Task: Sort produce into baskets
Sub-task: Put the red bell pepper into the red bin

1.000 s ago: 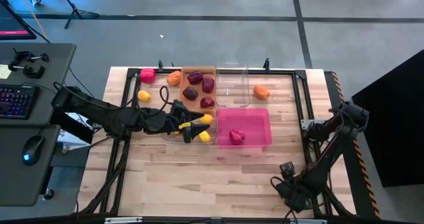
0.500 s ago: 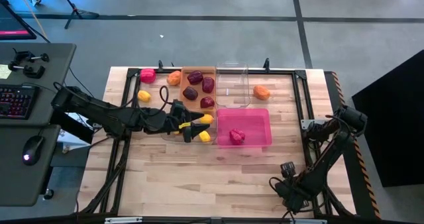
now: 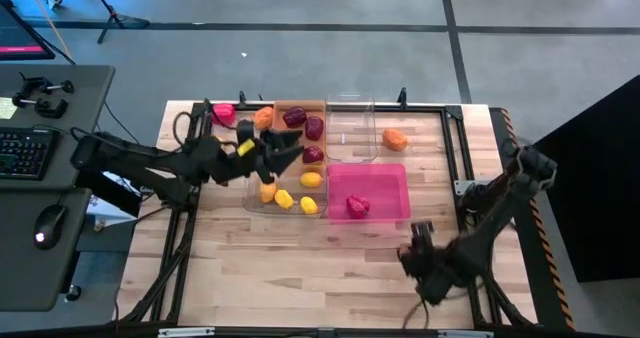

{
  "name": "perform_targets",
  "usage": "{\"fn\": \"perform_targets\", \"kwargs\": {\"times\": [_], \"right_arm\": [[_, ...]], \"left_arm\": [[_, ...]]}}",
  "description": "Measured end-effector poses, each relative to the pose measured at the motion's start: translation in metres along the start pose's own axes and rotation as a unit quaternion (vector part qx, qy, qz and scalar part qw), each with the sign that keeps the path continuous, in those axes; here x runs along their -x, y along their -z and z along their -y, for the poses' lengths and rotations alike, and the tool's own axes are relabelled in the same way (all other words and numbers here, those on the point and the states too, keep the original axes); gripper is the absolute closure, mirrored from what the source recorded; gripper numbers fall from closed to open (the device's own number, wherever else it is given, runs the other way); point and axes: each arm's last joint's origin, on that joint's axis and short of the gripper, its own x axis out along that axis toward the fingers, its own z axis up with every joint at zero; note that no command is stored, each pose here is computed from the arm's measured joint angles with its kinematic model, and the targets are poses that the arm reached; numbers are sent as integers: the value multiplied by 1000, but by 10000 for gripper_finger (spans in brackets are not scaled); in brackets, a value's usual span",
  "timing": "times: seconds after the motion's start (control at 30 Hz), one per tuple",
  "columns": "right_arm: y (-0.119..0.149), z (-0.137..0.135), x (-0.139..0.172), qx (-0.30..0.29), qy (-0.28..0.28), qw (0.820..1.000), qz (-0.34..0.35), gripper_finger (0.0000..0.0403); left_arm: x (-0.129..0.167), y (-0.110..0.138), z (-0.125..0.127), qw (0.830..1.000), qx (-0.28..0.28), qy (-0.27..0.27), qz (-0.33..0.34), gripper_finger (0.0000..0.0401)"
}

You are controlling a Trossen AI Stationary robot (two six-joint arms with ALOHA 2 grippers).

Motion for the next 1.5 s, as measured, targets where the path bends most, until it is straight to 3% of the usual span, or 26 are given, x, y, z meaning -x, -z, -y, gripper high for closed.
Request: {"fn": "perform_targets", "kwargs": {"times": [0.17, 0.4, 0.53, 0.63, 0.8, 0.87, 0.97, 1.1, 1.2, 1.33, 1.5], "right_arm": [[-22, 52, 28, -95, 64, 986, 117, 208], [-66, 132, 35, -181, 146, 933, 275, 201], [-89, 177, 22, -240, 144, 905, 320, 199], [-95, 196, 5, -258, 91, 912, 306, 194], [-92, 208, -31, -308, 35, 927, 211, 188], [-93, 211, -38, -352, 18, 915, 199, 184], [-92, 217, -40, -429, 6, 882, 195, 179], [-89, 222, -41, -476, 14, 858, 193, 176], [-89, 223, -40, -485, 10, 853, 193, 176], [-88, 223, -41, -476, -3, 860, 181, 172], [-82, 234, -45, -482, -6, 861, 161, 124]], "left_arm": [[1, -18, -9, 1000, 4, 3, 18, 31], [-2, -34, -23, 999, -17, 11, 29, 31], [-7, -45, -39, 998, -48, 5, 34, 31], [-9, -57, -55, 998, -60, 26, 21, 31], [1, -91, -83, 995, -78, 64, 0, 31], [8, -103, -93, 994, -88, 61, -10, 31], [16, -115, -106, 993, -93, 62, -27, 31], [19, -122, -121, 991, -96, 78, -57, 31], [16, -120, -130, 991, -88, 70, -78, 31], [17, -117, -139, 990, -87, 46, -103, 31], [19, -116, -145, 989, -89, 24, -113, 31]]}}
